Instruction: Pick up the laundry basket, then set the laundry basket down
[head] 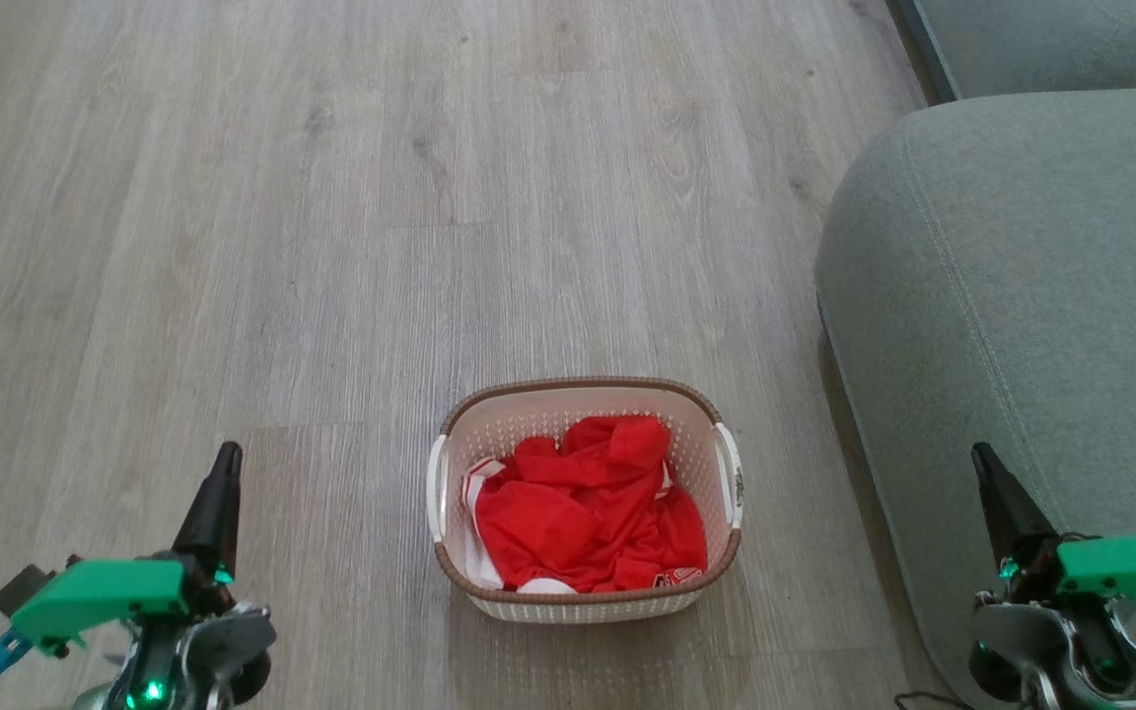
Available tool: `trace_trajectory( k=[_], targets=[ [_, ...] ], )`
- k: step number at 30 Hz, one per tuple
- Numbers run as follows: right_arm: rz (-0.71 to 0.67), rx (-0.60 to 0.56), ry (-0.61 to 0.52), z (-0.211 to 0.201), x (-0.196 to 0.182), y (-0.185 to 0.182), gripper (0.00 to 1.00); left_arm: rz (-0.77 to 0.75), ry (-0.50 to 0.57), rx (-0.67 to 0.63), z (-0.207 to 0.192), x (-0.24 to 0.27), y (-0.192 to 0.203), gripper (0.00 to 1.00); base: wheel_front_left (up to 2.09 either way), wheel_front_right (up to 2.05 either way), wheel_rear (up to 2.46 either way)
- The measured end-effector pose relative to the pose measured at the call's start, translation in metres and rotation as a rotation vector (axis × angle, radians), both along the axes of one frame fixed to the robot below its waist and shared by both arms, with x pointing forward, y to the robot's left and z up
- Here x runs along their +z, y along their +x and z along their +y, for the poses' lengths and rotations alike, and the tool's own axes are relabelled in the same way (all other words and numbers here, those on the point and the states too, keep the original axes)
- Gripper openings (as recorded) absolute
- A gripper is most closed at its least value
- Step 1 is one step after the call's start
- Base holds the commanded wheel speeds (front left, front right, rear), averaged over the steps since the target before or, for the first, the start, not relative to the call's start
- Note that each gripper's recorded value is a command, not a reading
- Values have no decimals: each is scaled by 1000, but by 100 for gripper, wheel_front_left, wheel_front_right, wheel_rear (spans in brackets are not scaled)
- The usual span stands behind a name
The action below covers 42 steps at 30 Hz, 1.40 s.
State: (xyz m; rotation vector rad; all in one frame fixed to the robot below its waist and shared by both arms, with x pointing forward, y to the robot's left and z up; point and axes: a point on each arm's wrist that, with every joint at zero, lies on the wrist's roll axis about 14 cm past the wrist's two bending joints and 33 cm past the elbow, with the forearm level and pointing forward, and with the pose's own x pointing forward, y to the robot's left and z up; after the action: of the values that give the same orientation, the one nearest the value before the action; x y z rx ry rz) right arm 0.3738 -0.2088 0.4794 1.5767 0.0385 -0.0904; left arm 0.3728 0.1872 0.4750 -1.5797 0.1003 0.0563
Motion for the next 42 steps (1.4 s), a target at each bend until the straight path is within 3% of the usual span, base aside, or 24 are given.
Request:
trace_trajectory(
  k=[42],
  targets=[
    [0,3,2,0,0,0,0,-1,-3,11,4,0,0,0,0,0,0]
  ],
)
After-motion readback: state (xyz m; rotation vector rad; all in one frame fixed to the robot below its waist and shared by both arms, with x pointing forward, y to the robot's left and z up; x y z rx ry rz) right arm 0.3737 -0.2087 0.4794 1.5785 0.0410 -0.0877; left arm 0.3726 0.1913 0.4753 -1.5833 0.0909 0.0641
